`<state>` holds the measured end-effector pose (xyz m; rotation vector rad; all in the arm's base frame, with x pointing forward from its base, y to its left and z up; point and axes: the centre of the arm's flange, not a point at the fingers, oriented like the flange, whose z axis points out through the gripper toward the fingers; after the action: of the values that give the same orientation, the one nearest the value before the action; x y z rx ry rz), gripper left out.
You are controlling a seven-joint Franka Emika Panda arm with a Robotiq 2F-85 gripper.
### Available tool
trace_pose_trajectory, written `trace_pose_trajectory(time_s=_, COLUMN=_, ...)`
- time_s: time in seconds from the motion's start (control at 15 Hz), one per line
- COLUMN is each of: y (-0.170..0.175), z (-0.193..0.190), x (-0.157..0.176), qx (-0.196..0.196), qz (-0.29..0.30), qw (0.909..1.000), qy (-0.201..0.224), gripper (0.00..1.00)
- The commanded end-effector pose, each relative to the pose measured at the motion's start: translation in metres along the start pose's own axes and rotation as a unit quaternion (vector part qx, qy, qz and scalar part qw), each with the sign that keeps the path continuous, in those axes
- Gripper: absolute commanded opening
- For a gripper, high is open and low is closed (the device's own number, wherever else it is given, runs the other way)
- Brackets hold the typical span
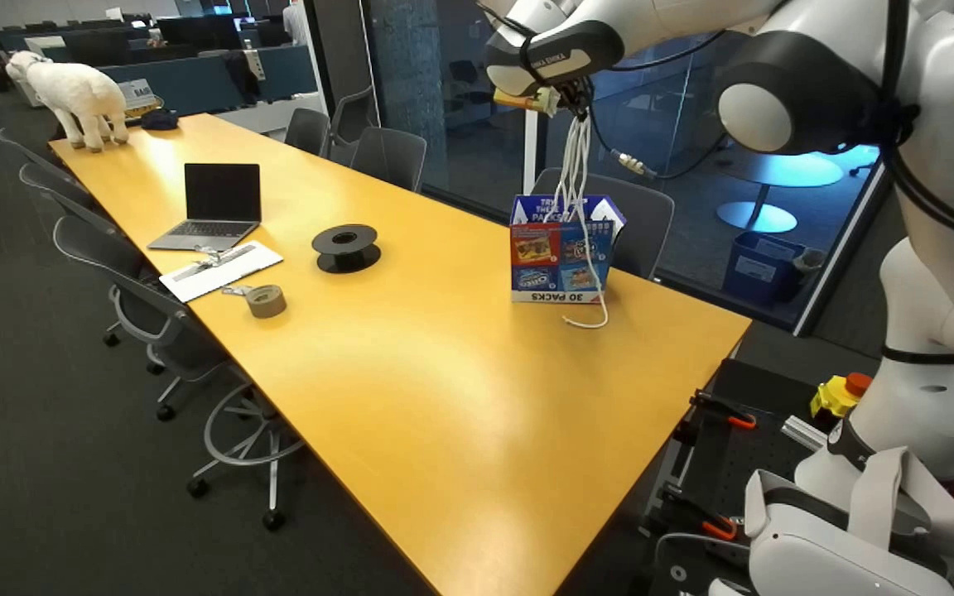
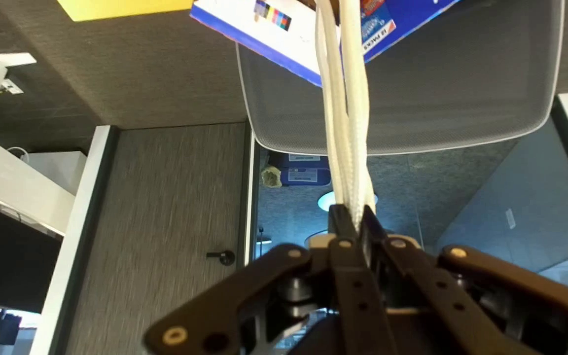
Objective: Put the ropes in the carton box
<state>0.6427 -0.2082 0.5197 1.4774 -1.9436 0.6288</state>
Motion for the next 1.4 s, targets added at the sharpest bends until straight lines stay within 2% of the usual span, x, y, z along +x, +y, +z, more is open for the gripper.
trace_pose_trajectory(time_s=0.0, y=0.032, z=0.035, x=-0.001, qx=0.002, qz=0.0, qw=0.9988, qy=-0.05, gripper=0.04)
trace_pose_trajectory(time_s=0.33, y=0.033, z=0.06, x=0.0, qx=-0.006, qz=0.027, qw=0.9963, qy=-0.082, gripper=0.04)
trace_pose_trajectory(time_s=0.67, y=0.026, z=0.079, x=0.009, qx=-0.001, qz=0.02, qw=0.9891, qy=-0.146, gripper=0.03)
trace_pose_trajectory(time_s=1.0, y=0.024, z=0.111, x=0.007, qx=0.021, qz=0.026, qw=0.9761, qy=-0.215, gripper=0.03)
trace_pose_trajectory(time_s=1.33, y=0.027, z=0.134, x=-0.001, qx=0.042, qz=0.035, qw=0.9633, qy=-0.263, gripper=0.03)
